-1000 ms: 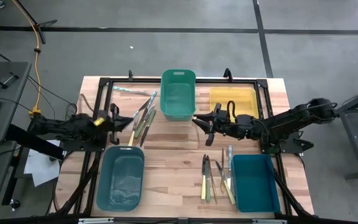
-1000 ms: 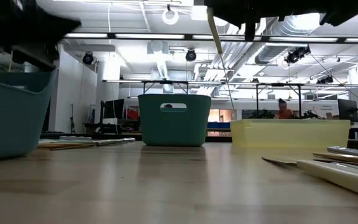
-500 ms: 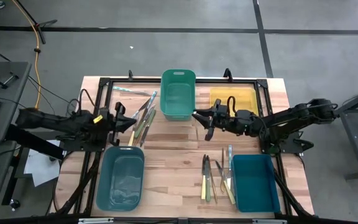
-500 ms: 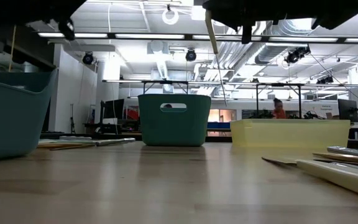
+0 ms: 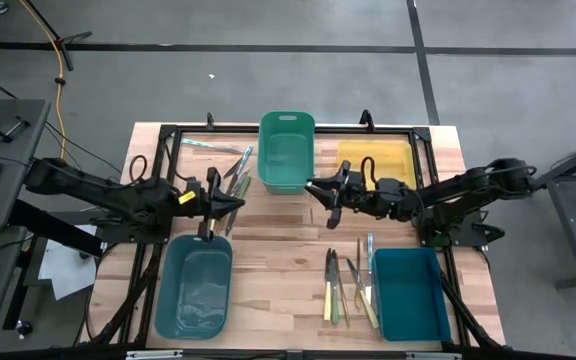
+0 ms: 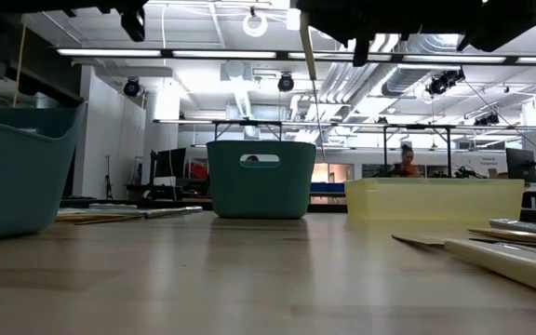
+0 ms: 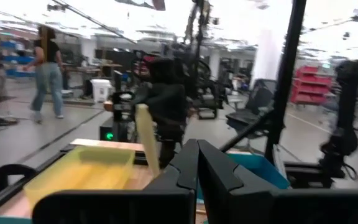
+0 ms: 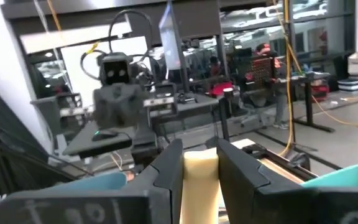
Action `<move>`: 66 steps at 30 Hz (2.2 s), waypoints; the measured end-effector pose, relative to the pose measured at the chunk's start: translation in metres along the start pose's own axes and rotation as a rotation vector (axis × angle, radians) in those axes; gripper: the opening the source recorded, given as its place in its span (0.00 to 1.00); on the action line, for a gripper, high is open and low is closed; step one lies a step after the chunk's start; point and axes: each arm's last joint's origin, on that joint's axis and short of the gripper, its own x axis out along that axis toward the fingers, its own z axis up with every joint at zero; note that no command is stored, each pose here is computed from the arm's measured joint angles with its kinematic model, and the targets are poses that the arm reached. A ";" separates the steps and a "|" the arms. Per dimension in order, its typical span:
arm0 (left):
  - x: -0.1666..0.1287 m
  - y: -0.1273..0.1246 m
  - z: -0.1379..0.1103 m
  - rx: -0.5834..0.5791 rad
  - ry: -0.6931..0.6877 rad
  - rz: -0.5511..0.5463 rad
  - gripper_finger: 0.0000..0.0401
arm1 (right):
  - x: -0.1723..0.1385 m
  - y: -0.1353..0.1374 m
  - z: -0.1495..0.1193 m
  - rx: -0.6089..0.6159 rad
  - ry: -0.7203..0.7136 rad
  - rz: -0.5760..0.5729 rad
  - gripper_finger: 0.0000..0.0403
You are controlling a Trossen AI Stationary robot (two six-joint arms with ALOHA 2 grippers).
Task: Sort silverware by color (type)
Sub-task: Put the yellow knife into the green bin
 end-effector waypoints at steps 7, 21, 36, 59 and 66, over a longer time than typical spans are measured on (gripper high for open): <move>-0.008 0.003 0.001 0.007 0.028 0.034 0.00 | 0.001 0.001 0.001 -0.001 -0.019 0.025 0.18; -0.008 0.003 0.000 -0.004 0.046 0.035 0.00 | 0.000 0.002 0.000 0.006 -0.016 0.029 0.18; -0.008 0.003 -0.001 0.005 0.051 0.031 0.00 | 0.097 -0.019 0.078 -0.134 0.021 -0.221 0.18; -0.016 0.005 0.001 0.090 0.081 0.042 0.00 | 0.191 -0.150 -0.005 0.116 0.618 -0.651 0.18; -0.020 0.006 0.004 0.089 0.075 0.042 0.00 | 0.191 -0.164 -0.024 0.169 0.649 -0.702 0.18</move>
